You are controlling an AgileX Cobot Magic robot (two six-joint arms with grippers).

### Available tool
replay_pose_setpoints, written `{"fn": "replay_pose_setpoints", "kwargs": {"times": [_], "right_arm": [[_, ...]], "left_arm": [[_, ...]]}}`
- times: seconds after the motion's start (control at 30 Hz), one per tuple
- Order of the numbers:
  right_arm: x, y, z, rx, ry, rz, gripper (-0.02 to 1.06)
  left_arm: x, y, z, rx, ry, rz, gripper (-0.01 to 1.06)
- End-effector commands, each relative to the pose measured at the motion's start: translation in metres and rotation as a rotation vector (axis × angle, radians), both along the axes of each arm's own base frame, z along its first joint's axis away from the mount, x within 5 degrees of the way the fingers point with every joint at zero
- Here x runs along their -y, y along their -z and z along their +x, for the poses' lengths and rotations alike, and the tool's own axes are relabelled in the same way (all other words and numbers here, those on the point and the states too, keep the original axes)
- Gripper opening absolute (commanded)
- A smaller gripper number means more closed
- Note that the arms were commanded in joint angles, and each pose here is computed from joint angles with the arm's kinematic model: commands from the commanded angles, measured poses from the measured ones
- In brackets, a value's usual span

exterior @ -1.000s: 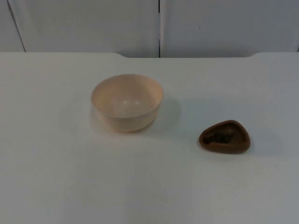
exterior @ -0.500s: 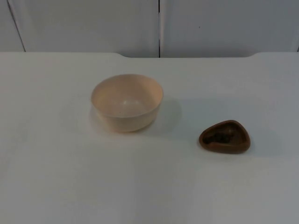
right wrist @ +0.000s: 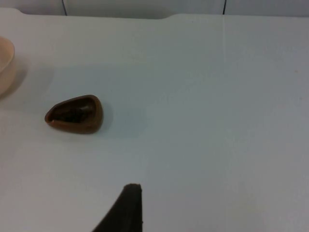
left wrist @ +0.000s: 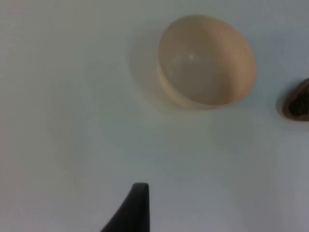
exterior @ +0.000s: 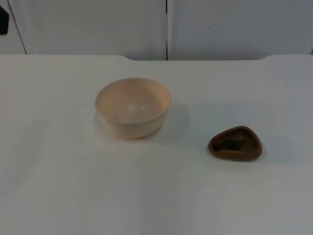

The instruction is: Pick up the bowl with the left hand and pour the coffee beans from the cup into the bowl with the right hand.

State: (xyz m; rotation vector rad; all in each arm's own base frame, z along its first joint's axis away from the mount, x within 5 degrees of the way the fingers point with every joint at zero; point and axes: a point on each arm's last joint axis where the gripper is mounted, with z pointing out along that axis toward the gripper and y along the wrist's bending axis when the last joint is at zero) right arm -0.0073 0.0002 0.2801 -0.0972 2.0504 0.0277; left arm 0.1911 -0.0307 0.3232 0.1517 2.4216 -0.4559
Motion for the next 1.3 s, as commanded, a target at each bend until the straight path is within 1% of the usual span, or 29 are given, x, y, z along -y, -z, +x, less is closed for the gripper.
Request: {"fn": "replay_pose_setpoints", "kwargs": {"times": [0.0, 0.03, 0.17, 0.33, 0.57, 0.77, 0.93, 0.97, 1.03, 1.13, 1.27], "right_arm": [[0.0, 0.0, 0.0, 0.007, 0.004, 0.001, 1.05], [0.0, 0.0, 0.0, 0.007, 0.004, 0.001, 1.05], [0.0, 0.0, 0.0, 0.007, 0.004, 0.001, 1.05], [0.0, 0.0, 0.0, 0.007, 0.004, 0.001, 1.05], [0.0, 0.0, 0.0, 0.007, 0.004, 0.001, 1.05], [0.0, 0.0, 0.0, 0.007, 0.004, 0.001, 1.05], [0.0, 0.0, 0.0, 0.008, 0.005, -0.001, 1.05], [0.0, 0.0, 0.0, 0.007, 0.007, 0.001, 1.05], [0.0, 0.0, 0.0, 0.007, 0.007, 0.001, 1.05], [0.0, 0.0, 0.0, 0.007, 0.007, 0.001, 1.05], [0.0, 0.0, 0.0, 0.007, 0.007, 0.001, 1.05]], "left_arm": [[0.004, 0.003, 0.007, -0.016, 0.022, -0.027, 0.97], [0.004, 0.003, 0.007, -0.016, 0.022, -0.027, 0.97], [0.008, 0.015, 0.018, -0.073, 0.065, -0.064, 0.97], [0.009, 0.023, 0.026, -0.106, 0.079, -0.066, 0.97], [0.013, 0.028, 0.034, -0.111, 0.105, -0.108, 0.97], [0.013, 0.036, 0.041, -0.129, 0.099, -0.103, 0.97], [0.026, 0.041, 0.045, -0.125, 0.139, -0.091, 0.97], [0.034, 0.044, 0.049, -0.101, 0.155, -0.072, 0.97], [0.041, 0.049, 0.055, -0.089, 0.161, -0.057, 0.97], [0.045, 0.055, 0.06, -0.097, 0.155, -0.055, 0.97], [0.045, 0.066, 0.071, -0.105, 0.117, -0.046, 0.97]]}}
